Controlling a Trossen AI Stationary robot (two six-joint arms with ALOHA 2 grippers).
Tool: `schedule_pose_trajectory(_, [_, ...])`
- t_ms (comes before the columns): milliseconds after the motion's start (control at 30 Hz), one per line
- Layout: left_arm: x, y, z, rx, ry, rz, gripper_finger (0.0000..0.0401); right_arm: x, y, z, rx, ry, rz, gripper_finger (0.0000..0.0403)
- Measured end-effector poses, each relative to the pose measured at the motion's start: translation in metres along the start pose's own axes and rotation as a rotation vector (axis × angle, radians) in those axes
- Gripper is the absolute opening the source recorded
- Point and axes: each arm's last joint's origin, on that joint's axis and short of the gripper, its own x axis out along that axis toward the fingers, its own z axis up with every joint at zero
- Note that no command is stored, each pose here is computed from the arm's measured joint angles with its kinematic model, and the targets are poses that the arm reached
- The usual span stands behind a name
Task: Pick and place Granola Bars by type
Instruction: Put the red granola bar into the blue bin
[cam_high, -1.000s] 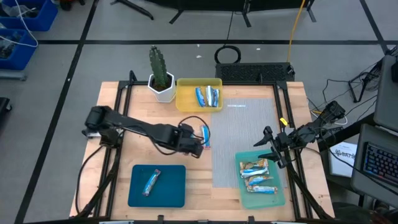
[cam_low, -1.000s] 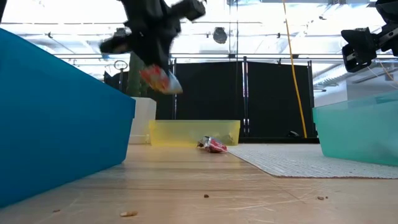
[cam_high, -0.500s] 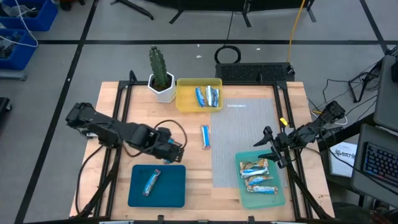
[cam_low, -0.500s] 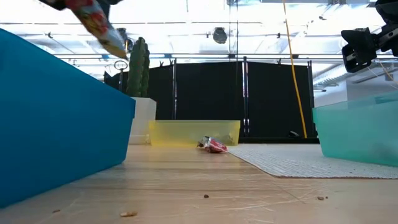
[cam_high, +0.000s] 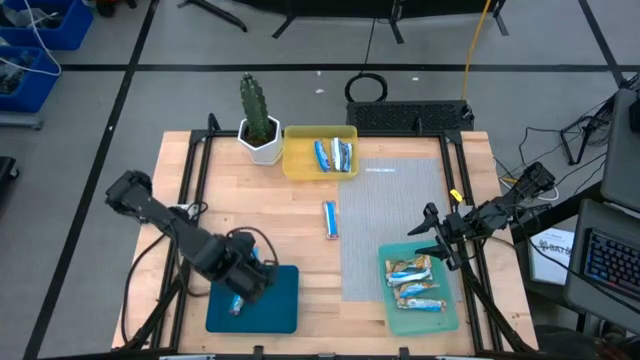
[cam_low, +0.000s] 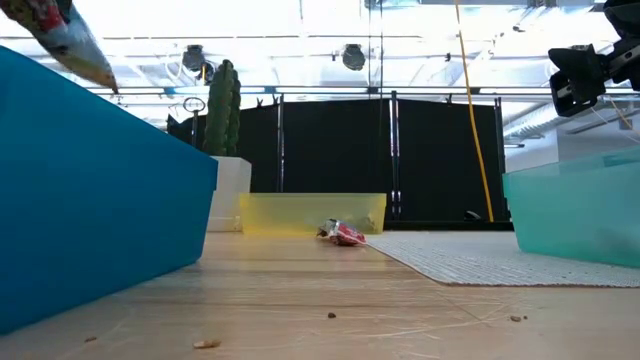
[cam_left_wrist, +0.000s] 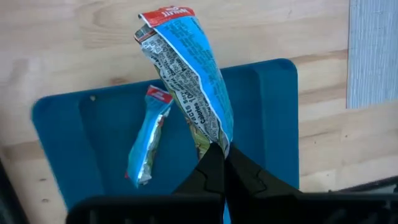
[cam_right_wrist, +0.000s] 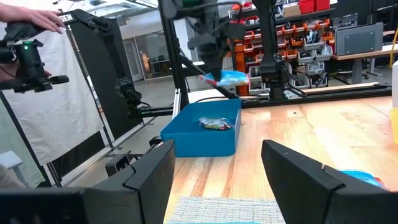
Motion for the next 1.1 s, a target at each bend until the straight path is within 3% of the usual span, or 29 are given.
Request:
schedule_pose_trajectory(433, [0.052,-0.014,-0.044,0.021,0.025,0.083,0.0000,0.000,0.000,0.000,0.000,0.000,0.000,0.0231])
schedule_pose_trajectory(1100, [0.123,-0.008,-0.081,0.064,-0.049,0.267,0.0000,0.000,0.000,0.000,0.000,0.000,0.000,0.0232])
